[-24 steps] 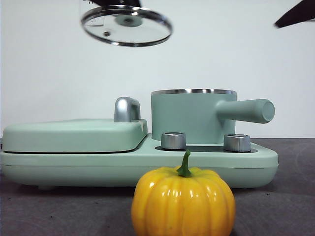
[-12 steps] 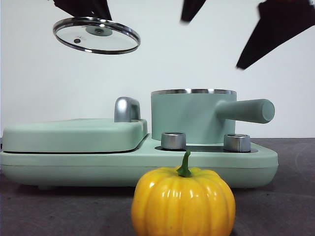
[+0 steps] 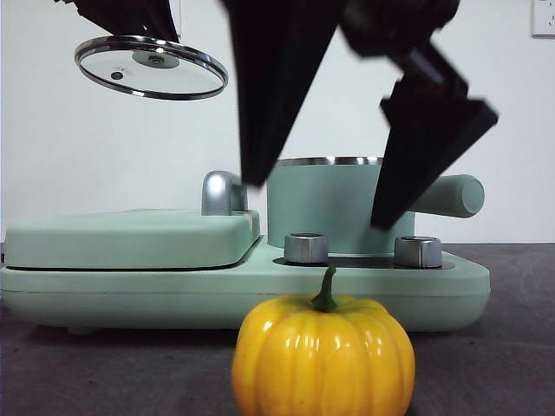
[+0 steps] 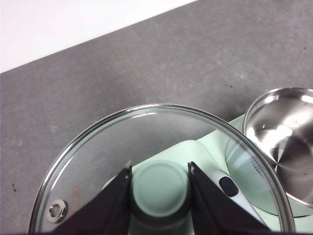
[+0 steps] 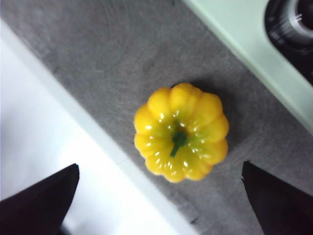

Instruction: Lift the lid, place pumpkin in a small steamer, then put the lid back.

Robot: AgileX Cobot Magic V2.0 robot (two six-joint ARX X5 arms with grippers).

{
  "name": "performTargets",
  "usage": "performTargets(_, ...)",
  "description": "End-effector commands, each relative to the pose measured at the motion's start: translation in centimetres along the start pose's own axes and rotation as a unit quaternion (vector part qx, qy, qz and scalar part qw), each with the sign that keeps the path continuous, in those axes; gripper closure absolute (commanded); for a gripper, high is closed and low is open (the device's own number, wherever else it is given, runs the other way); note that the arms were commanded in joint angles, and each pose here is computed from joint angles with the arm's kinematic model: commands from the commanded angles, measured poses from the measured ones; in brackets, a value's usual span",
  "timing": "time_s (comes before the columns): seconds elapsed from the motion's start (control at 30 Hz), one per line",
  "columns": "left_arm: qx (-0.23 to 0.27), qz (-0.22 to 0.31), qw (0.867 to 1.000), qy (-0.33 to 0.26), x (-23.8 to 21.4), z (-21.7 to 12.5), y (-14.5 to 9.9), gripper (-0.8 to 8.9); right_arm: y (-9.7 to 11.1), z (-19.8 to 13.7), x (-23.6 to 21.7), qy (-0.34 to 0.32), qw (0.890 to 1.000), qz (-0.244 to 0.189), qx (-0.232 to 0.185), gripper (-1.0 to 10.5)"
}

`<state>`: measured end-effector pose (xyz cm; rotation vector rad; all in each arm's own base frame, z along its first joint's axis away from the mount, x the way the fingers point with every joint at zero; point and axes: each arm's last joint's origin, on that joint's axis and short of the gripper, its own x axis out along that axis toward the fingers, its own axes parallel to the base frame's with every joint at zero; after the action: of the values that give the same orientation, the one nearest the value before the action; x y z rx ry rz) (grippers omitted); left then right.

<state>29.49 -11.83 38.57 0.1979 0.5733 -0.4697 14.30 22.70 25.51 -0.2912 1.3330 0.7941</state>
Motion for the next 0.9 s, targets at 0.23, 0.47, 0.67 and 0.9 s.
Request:
performTargets(0.23,0.003,0.003,1.0,-0.028,-0.8,0.9,0.0,7.99,0.3,1.3,3.9,0.042,0.999,-0.032,-0.003,3.5)
performTargets(0.47,0.002,0.003,1.0,-0.027,-0.8,0.9,0.0,7.99,0.1,1.7,5.7,0.059,0.998,-0.037,-0.008,3.5)
performTargets(0.67,0.002,0.003,1.0,-0.027,-0.8,0.9,0.0,7.99,0.1,2.0,6.6,0.062,0.997,-0.033,-0.011,3.5)
performTargets(0.9,0.002,0.003,1.0,-0.027,-0.8,0.9,0.0,7.99,0.0,2.1,7.7,0.076,0.996,-0.039,-0.011,3.5)
